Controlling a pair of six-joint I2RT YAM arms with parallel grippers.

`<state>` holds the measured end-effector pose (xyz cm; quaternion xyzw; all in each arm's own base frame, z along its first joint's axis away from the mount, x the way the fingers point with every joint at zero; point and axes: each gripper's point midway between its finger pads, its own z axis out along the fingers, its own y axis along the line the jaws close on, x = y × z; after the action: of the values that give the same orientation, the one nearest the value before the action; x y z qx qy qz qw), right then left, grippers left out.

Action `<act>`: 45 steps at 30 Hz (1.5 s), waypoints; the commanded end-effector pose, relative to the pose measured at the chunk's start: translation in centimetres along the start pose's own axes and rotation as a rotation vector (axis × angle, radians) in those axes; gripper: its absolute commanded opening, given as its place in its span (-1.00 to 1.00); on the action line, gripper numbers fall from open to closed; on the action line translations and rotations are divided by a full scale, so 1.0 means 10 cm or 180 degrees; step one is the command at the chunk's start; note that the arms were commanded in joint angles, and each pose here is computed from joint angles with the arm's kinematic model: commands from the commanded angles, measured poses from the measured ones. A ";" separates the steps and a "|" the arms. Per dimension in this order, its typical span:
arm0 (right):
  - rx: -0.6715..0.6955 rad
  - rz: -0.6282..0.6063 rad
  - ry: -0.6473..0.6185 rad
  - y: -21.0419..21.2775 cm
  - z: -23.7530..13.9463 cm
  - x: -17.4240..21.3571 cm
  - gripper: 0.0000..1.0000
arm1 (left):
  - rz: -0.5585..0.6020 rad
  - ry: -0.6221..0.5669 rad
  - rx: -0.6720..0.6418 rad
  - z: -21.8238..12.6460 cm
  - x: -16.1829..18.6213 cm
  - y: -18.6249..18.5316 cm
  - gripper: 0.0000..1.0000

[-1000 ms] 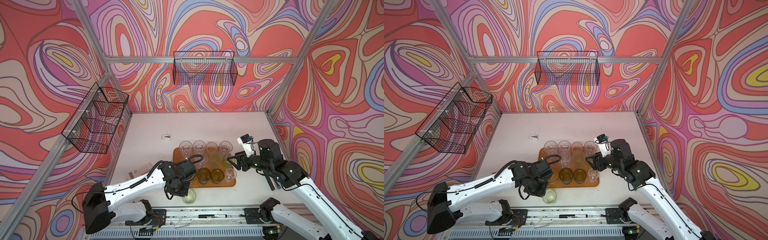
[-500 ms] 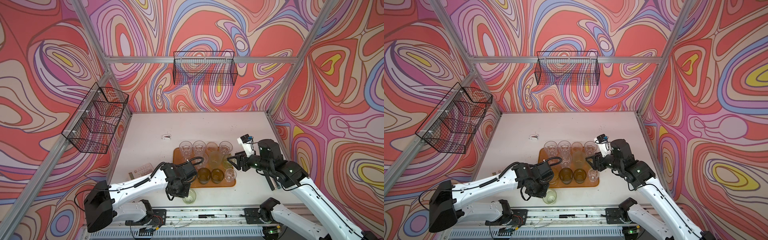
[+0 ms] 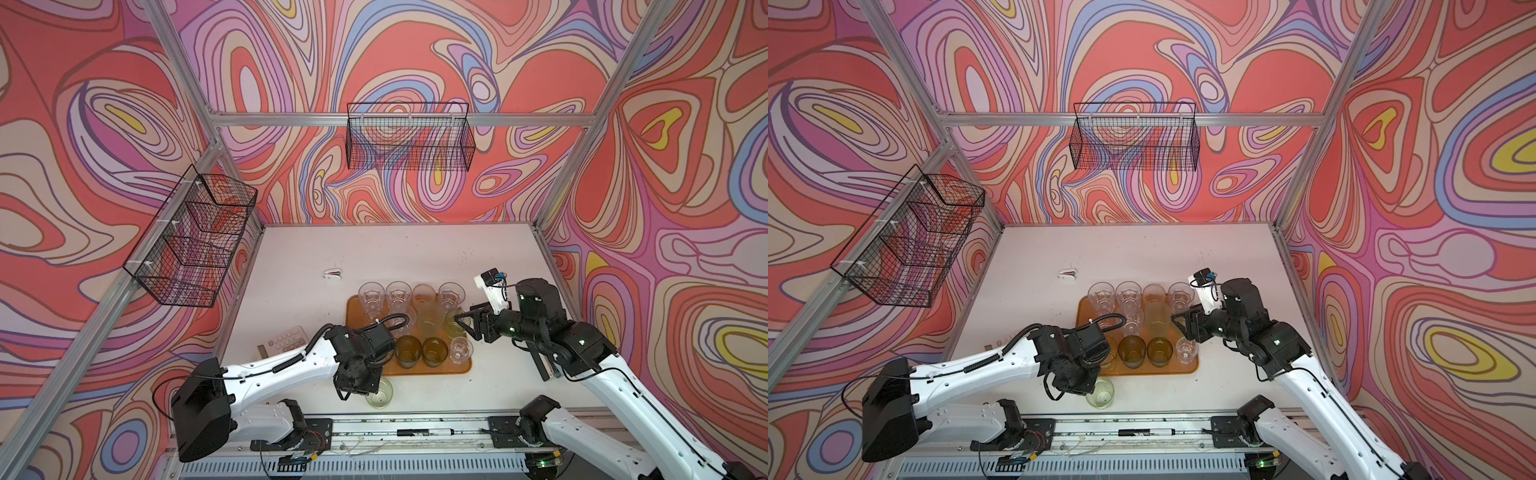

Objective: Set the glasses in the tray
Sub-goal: 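Lower the left gripper onto the pale green glass rim and close it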

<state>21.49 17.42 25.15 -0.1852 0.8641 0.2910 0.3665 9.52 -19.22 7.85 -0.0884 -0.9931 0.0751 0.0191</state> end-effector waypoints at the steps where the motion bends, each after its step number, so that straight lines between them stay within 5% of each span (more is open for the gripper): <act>1: -0.0034 -0.0026 0.0008 0.00 0.03 0.02 0.38 | -0.0044 0.0057 -0.0091 0.05 0.04 0.06 -0.81; 12: -0.0033 -0.0022 0.0004 0.00 0.03 0.02 0.37 | -0.0031 0.0098 -0.0134 -0.02 0.06 0.06 -1.00; 45: -0.0053 -0.0033 -0.0003 0.01 0.03 0.01 0.37 | -0.0334 0.0255 -0.0394 -0.70 0.30 0.56 -1.00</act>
<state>21.43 17.50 25.16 -0.1864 0.8635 0.2935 0.3654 8.75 -13.83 13.16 -0.0406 -0.9979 0.0236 0.0442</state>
